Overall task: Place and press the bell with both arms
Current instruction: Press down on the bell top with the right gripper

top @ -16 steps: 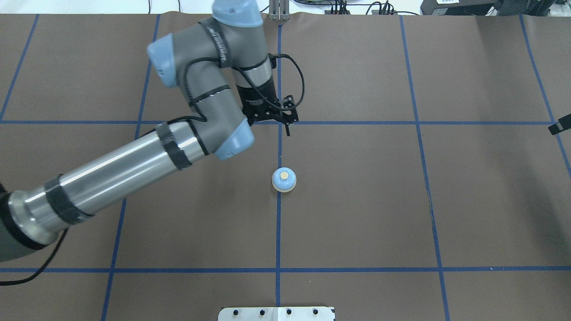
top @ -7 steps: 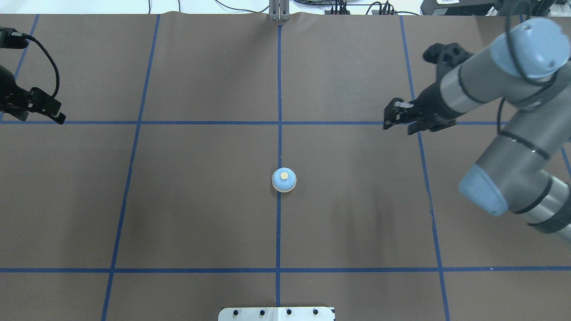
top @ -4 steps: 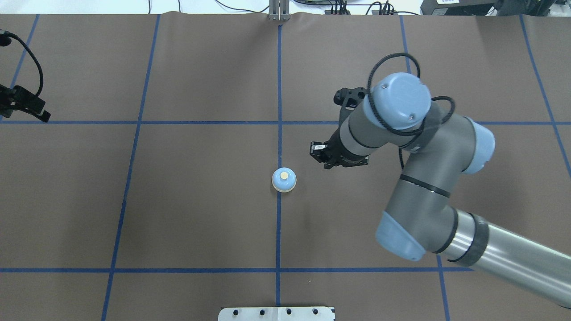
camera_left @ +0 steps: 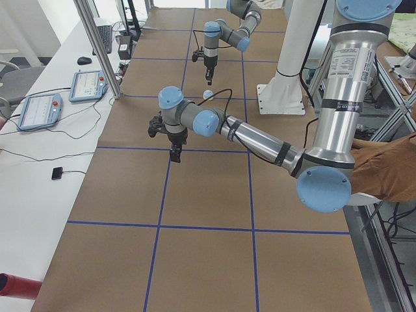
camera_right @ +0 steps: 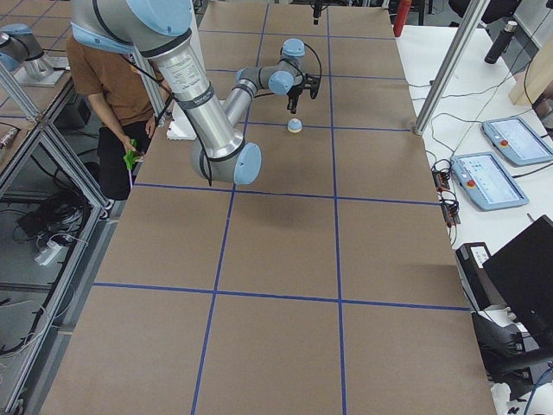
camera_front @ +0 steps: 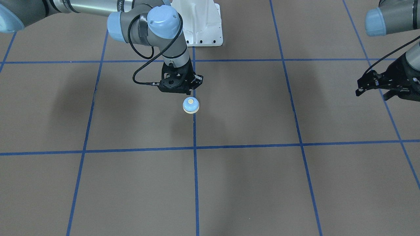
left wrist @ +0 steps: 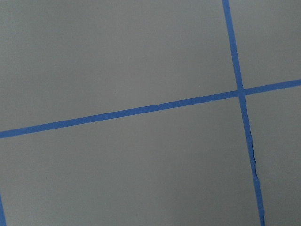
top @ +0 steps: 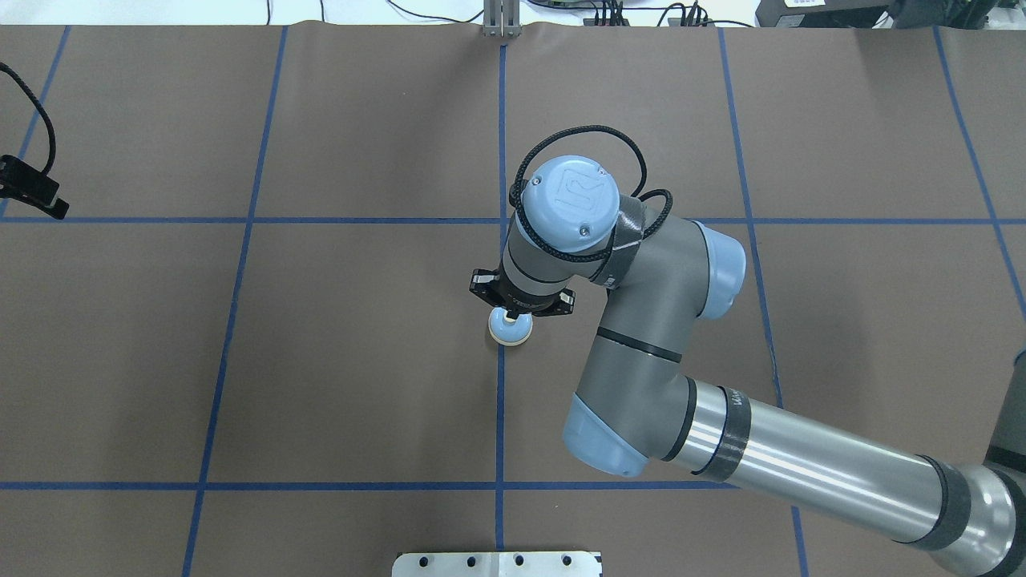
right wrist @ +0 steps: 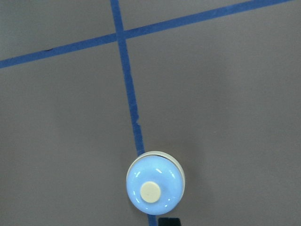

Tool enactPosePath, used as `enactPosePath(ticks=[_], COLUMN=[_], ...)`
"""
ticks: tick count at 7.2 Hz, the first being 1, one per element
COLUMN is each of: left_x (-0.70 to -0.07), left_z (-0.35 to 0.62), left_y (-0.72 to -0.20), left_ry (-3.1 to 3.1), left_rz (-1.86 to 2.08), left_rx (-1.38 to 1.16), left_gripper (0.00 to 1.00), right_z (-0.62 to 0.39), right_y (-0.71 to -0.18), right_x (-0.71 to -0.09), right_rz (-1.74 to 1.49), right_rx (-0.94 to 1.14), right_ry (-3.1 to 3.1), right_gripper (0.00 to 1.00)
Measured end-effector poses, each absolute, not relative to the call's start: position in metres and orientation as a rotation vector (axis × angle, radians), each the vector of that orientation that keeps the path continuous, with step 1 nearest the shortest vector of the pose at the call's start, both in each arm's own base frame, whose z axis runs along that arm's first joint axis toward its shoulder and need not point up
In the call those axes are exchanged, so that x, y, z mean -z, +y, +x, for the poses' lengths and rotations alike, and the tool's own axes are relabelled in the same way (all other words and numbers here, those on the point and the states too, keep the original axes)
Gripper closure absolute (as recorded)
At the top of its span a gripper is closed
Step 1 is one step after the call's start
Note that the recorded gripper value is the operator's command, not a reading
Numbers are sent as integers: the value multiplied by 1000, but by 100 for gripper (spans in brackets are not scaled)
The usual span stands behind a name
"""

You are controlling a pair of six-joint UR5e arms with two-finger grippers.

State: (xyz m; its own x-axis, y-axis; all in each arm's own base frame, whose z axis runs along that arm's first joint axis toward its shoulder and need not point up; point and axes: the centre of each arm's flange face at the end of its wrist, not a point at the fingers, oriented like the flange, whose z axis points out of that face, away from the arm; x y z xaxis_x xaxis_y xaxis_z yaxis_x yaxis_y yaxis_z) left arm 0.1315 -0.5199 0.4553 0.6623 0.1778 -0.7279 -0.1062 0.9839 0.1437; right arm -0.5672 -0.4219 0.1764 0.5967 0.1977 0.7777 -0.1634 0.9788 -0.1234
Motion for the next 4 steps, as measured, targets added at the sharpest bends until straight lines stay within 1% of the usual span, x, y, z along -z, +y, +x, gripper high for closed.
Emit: enactPosePath(ticks=[4], left_x=[-454], left_z=[129], left_y=[-515], left_ry=[832], left_rz=[95], left_rx=[-161], left_gripper=[1], right_z=[-592], right_y=[-429], right_x=[-190], right_rz=[-31], right_rx=[-214], right_ry=[-881], right_gripper=[100])
